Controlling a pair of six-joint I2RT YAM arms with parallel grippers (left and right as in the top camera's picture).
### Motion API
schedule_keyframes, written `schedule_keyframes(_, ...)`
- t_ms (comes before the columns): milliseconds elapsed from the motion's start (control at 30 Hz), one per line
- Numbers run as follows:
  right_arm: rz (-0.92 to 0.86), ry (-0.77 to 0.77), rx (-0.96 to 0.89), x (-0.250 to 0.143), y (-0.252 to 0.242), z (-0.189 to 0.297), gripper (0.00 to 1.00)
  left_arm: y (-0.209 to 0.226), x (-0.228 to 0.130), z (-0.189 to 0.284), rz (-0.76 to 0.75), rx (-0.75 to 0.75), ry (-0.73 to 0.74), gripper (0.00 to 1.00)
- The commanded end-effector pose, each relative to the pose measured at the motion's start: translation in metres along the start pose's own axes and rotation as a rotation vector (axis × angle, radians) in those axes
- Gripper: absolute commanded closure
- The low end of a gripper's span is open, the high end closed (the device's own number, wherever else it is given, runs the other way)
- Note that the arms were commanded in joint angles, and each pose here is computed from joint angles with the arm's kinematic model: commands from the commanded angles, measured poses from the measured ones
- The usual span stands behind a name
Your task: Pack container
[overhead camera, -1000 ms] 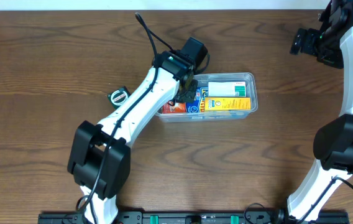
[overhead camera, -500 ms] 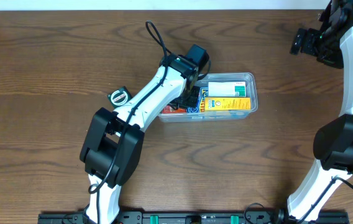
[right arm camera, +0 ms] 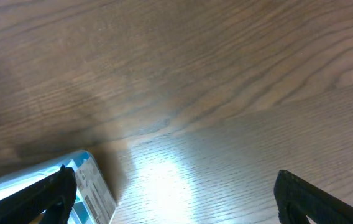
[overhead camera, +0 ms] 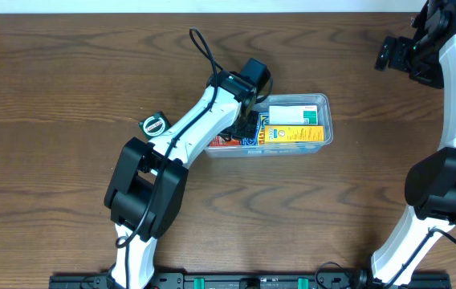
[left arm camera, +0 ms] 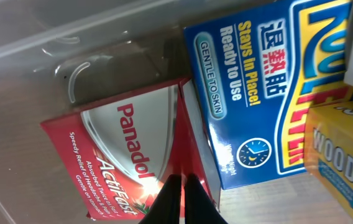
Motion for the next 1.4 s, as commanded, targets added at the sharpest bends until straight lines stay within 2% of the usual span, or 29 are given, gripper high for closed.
schedule_keyframes(0, -0.014, -0.013, 0.011, 0.002, 0.000, 0.005, 0.01, -0.003, -0.005, -0.012, -0.001, 0.003, 0.034, 0.94)
schedule_keyframes(900, -0.014, -0.013, 0.011, 0.002, 0.000, 0.005, 0.01, -0.007, -0.009, -0.029, 0.009, -0.004, 0.015, 0.94)
schedule_keyframes(1100, -0.014, -0.014, 0.011, 0.002, 0.000, 0.005, 0.01, -0.007, -0.002, -0.009, 0.005, -0.011, -0.014, 0.94)
schedule_keyframes(1367, -0.014, -0.014, 0.011, 0.002, 0.000, 0.005, 0.01, 0.009, 0.007, 0.048, 0.038, -0.004, -0.162, 0.94)
Point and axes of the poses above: each gripper's point midway between its finger pads, its own z axis back along the fingers, its own y axis along the line the jaws close on, x = y × z, the point moved 8 cm from there along z, back along the fingers, and after that the axes turned 7 degrees about -z, right-handed, at the moved point
